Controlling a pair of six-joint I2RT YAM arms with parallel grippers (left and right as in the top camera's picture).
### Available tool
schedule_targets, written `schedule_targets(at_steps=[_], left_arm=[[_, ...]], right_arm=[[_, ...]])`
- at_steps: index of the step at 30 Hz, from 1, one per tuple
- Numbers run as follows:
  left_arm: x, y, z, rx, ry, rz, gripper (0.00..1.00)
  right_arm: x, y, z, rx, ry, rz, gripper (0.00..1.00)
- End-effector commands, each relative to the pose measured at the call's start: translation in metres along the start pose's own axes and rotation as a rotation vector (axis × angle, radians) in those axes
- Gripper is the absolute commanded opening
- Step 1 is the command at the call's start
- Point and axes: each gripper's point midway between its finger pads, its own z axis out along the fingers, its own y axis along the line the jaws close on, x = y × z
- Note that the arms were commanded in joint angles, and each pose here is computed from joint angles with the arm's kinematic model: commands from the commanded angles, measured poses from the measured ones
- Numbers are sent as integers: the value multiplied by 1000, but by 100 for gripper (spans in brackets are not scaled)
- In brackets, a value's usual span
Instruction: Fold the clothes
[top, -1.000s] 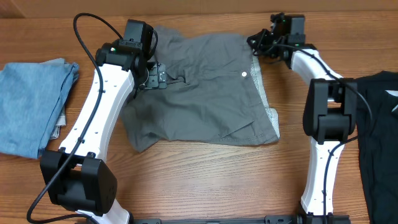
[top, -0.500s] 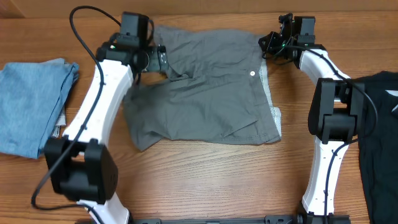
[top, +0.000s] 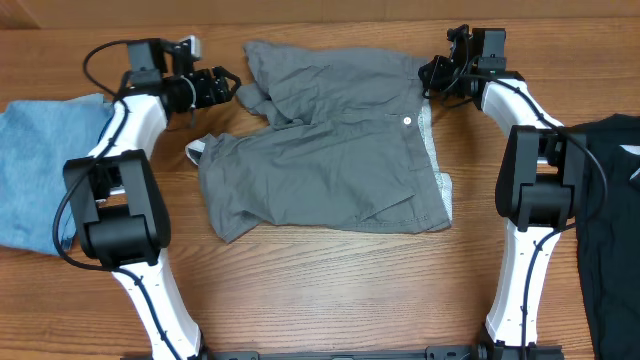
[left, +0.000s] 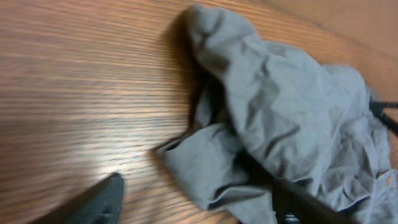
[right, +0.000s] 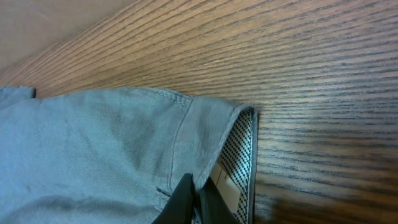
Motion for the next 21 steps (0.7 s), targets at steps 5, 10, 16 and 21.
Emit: schedule_targets(at_steps=[5, 10, 16, 21], left_arm=[[26, 9, 56, -2, 29, 104, 73], [26, 16, 57, -36, 26, 130, 67], [33, 21, 58, -73, 52, 135, 35], [31, 21, 56, -86, 52, 133, 4]], right_arm=[[-19, 2, -12, 20, -47, -26, 4], [-18, 2, -12, 21, -41, -23, 4], [-17, 1, -12, 22, -37, -20, 4], [-17, 1, -12, 22, -36, -20, 4]])
